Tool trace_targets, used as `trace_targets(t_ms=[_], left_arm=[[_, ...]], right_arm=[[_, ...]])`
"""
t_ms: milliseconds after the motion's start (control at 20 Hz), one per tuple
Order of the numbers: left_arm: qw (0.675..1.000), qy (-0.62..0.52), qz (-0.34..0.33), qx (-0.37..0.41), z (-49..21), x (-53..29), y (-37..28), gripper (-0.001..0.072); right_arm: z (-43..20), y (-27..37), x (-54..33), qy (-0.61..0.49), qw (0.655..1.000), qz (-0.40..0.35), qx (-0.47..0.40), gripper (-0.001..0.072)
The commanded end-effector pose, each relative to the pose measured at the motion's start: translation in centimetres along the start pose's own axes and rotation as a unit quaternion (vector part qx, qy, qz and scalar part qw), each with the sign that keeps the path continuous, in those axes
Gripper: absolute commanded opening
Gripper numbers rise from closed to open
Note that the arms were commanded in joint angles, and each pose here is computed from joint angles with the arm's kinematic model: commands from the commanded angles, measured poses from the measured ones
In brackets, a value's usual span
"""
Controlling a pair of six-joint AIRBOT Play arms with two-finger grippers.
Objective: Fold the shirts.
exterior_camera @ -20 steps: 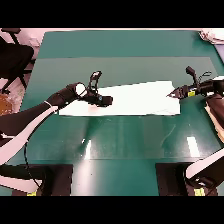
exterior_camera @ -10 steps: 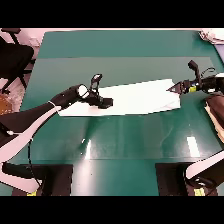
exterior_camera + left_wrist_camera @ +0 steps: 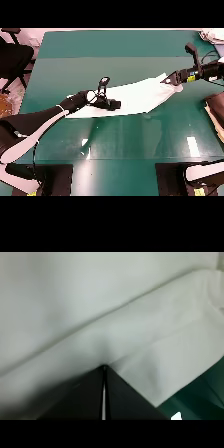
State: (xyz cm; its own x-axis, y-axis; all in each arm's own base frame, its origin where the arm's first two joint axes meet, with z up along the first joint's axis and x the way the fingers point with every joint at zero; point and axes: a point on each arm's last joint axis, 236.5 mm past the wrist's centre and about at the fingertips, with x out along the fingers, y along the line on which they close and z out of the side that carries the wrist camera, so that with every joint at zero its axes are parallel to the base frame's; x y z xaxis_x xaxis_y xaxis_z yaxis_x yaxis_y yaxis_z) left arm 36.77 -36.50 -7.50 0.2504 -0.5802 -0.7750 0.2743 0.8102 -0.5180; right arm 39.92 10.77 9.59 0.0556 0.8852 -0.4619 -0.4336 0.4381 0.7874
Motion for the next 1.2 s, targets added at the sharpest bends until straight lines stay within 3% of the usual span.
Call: trace_targets(t_ms=[0,250,600,900,1150], left_arm=[[1.000,-0.002,-0.004,-0.004,-0.2,0.5,-0.5,0.0022],[1.000,0.000,-0.007,-0.006,-0.4,0.5,-0.7,0.0022],[1.000,0.007,-0.012,0.001,-1.1,0.7,-1.7,0.0022],[0.996,0.053,0.065,0.040,-0.7,-2.5,5.6,0.0021],[0.990,-0.014,0.116,0.081,4.2,-9.6,8.3,0.0020]], right_arm=[[1.8,6.3,1.2,-0.023,0.998,0.027,-0.042,0.0014],[4.1,13.1,3.3,-0.065,0.992,0.062,-0.088,0.0014],[1.7,14.4,9.5,0.014,0.992,0.102,-0.069,0.0014],[0.7,12.4,10.9,0.045,0.995,0.084,-0.041,0.0014],[0.2,11.5,10.4,0.053,0.996,0.052,-0.043,0.0014]])
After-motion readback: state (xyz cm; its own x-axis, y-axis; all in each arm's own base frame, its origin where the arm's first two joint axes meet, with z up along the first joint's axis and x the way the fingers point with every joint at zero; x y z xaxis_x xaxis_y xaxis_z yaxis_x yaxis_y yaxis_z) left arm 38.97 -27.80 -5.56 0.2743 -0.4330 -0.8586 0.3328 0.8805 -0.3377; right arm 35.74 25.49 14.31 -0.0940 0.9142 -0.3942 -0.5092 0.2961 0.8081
